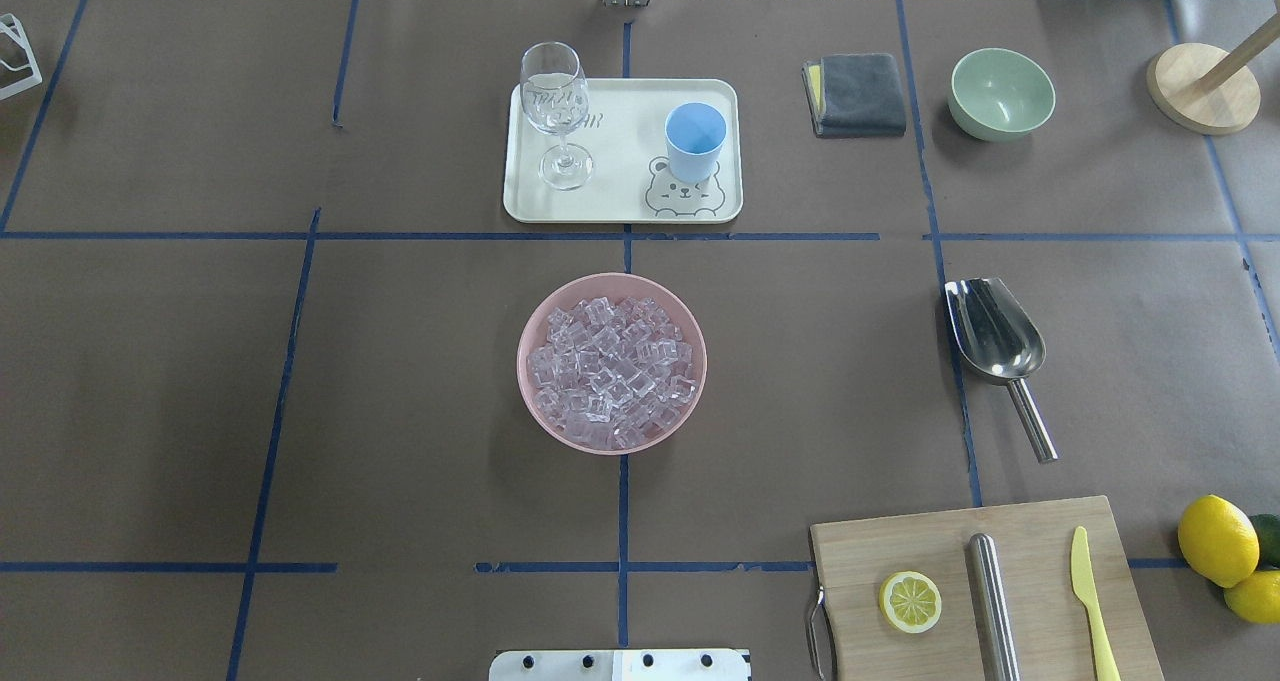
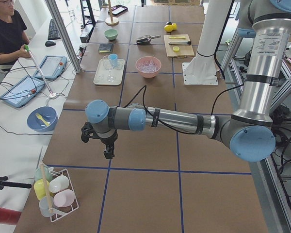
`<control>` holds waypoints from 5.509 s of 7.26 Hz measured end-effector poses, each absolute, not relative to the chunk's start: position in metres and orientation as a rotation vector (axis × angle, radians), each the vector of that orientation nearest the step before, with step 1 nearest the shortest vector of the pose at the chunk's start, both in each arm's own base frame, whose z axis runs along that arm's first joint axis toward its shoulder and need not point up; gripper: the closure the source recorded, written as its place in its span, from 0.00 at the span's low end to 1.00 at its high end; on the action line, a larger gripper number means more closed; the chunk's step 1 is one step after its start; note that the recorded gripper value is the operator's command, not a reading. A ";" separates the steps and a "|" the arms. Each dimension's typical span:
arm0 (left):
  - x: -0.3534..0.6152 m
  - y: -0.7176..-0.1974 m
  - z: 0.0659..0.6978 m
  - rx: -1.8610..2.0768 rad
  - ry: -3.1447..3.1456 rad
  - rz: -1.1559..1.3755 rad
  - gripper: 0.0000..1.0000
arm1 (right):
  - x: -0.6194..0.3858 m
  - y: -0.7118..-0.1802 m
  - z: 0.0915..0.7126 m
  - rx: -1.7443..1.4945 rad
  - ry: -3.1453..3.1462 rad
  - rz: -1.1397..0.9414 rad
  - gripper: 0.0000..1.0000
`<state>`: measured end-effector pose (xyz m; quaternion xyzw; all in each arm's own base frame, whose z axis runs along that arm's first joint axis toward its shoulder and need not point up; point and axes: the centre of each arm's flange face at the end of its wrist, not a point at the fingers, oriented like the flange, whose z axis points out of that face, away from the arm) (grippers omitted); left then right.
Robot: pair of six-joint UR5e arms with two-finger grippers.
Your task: Put ice in cup with scoop
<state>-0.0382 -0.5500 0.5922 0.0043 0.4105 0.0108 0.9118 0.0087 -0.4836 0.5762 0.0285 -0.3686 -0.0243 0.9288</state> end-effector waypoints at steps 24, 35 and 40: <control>0.405 -0.433 0.365 1.189 1.094 1.058 0.00 | -0.120 -0.406 0.489 0.126 -0.987 -0.031 0.00; 0.474 -0.408 0.345 1.120 1.125 1.125 0.00 | -0.323 -0.313 0.483 0.243 -0.716 0.036 0.03; 0.472 -0.408 0.342 1.127 1.126 1.123 0.00 | -0.332 -0.313 0.500 0.261 -0.735 0.010 1.00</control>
